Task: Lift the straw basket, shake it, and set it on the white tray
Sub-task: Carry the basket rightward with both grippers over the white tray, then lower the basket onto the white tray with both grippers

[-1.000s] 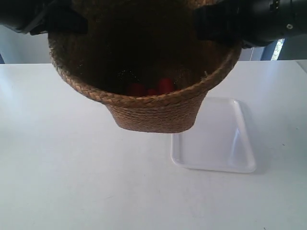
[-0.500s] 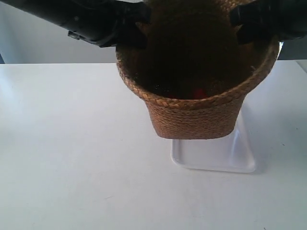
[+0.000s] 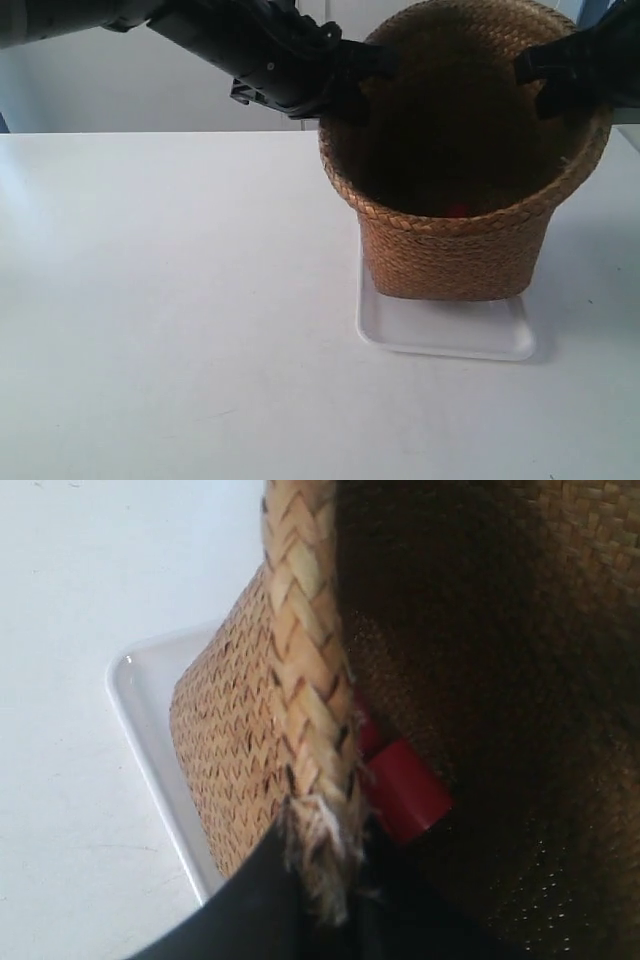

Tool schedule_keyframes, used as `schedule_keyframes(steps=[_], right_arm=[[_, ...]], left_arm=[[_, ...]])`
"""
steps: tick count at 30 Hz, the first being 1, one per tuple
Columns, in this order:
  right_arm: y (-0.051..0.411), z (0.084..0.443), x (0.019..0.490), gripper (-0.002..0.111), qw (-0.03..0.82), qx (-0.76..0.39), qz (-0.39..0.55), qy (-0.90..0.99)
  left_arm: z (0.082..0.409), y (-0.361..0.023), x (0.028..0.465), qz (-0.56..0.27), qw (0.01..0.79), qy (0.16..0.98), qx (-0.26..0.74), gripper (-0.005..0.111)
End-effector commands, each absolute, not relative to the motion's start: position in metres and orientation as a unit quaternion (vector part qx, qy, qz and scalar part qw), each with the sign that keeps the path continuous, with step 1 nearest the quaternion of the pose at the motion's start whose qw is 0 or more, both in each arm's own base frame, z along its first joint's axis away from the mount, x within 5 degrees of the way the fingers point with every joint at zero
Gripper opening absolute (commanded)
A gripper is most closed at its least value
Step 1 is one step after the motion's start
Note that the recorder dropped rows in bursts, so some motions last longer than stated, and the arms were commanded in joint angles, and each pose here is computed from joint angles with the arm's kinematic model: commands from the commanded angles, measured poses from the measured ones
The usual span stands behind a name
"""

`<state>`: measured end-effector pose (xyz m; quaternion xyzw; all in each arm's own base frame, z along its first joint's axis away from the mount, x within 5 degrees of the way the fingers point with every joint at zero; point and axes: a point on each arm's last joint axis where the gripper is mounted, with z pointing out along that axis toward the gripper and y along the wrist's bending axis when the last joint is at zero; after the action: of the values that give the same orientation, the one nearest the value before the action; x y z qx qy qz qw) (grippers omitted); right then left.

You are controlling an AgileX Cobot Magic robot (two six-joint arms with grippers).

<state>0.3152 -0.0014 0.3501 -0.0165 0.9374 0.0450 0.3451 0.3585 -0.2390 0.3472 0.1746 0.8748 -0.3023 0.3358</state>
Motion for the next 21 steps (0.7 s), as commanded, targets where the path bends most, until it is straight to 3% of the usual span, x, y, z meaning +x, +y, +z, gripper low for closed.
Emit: schedule_keyframes(steps=[1, 11, 21], right_arm=[[-0.004, 0.355, 0.316, 0.000, 0.357, -0.003, 0.040, 0.933], [-0.002, 0.348, 0.319, 0.000, 0.345, 0.003, 0.050, 0.937], [-0.004, 0.345, 0.323, 0.000, 0.350, 0.006, 0.040, 0.936]], left_arm=[[0.363, -0.248, 0.354, -0.315, 0.349, 0.865, 0.175, 0.000], [0.369, -0.244, 0.355, -0.289, 0.352, 0.873, 0.174, 0.000], [0.353, -0.249, 0.364, -0.287, 0.338, 0.880, 0.169, 0.000]])
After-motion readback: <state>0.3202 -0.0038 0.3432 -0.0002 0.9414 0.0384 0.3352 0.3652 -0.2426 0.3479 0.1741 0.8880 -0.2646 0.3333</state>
